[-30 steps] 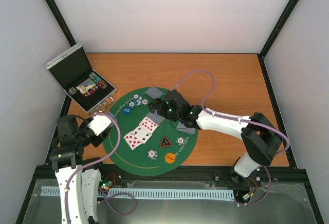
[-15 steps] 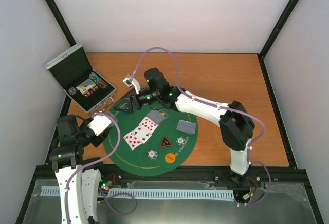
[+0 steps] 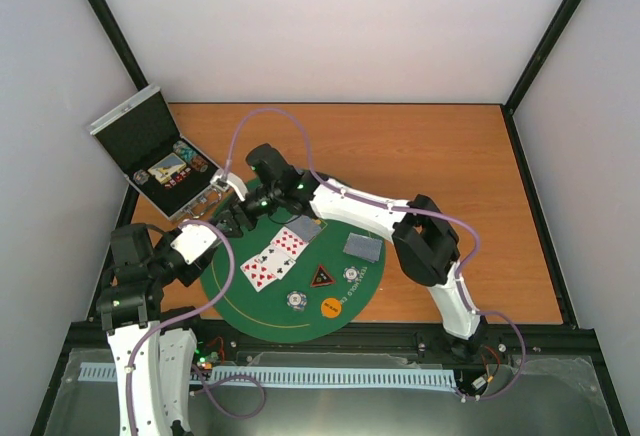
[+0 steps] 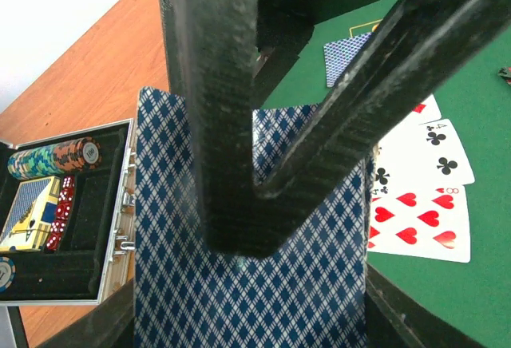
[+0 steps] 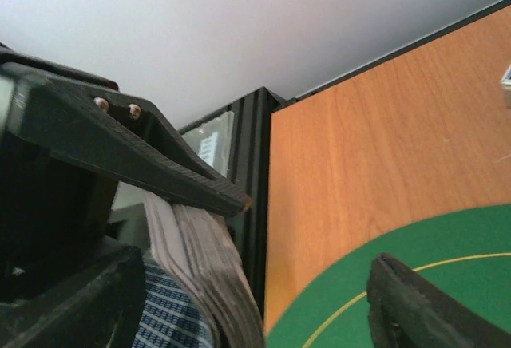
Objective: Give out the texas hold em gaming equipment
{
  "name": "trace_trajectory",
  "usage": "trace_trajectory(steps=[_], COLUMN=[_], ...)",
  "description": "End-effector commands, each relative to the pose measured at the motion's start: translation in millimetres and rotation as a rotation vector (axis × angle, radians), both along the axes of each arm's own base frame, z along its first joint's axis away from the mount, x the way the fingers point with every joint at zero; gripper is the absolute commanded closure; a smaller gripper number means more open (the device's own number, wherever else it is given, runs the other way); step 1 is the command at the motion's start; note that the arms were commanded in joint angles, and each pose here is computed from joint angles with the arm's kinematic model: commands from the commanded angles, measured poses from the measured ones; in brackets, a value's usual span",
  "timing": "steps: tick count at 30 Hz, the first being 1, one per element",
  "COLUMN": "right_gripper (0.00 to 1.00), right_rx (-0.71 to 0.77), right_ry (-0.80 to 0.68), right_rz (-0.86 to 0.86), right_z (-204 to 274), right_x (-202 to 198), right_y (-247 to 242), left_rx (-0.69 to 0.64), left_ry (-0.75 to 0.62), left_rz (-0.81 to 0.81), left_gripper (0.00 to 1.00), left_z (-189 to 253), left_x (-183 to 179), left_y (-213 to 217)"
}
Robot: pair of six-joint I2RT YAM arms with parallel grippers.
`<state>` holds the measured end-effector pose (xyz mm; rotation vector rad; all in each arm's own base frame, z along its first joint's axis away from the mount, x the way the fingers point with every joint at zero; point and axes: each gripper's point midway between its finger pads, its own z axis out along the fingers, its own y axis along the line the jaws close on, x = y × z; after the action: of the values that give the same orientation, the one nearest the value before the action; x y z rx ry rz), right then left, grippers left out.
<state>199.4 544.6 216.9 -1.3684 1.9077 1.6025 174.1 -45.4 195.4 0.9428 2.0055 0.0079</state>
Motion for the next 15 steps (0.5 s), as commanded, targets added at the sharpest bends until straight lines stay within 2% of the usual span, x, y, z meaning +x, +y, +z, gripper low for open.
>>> trace_trajectory(steps=[1,6,15], right_gripper=[0.28,0.40,0.45], right_rx=[-0.045,-0.091,-0.113], right_ry=[-0.034,-0.076,-0.123], right_rz=[-0.042,-0.113,-0.161], right_z=[-7.0,-8.5,-1.6], right_x=[8.3,23.0,31.0], right_y=[3.6,-6.5,-18.1], left_rx=[0.012,0.013,0.014], left_ry=[-0.042,-0.047,-0.045], left_rz=[-0.030,-0.031,-0.031], left_gripper=[0.49,0.49,0.49], left_z=[10.1,10.8,10.3], left_x=[1.3,0.9,0.8], left_y=[-2.9,-3.1,-3.1])
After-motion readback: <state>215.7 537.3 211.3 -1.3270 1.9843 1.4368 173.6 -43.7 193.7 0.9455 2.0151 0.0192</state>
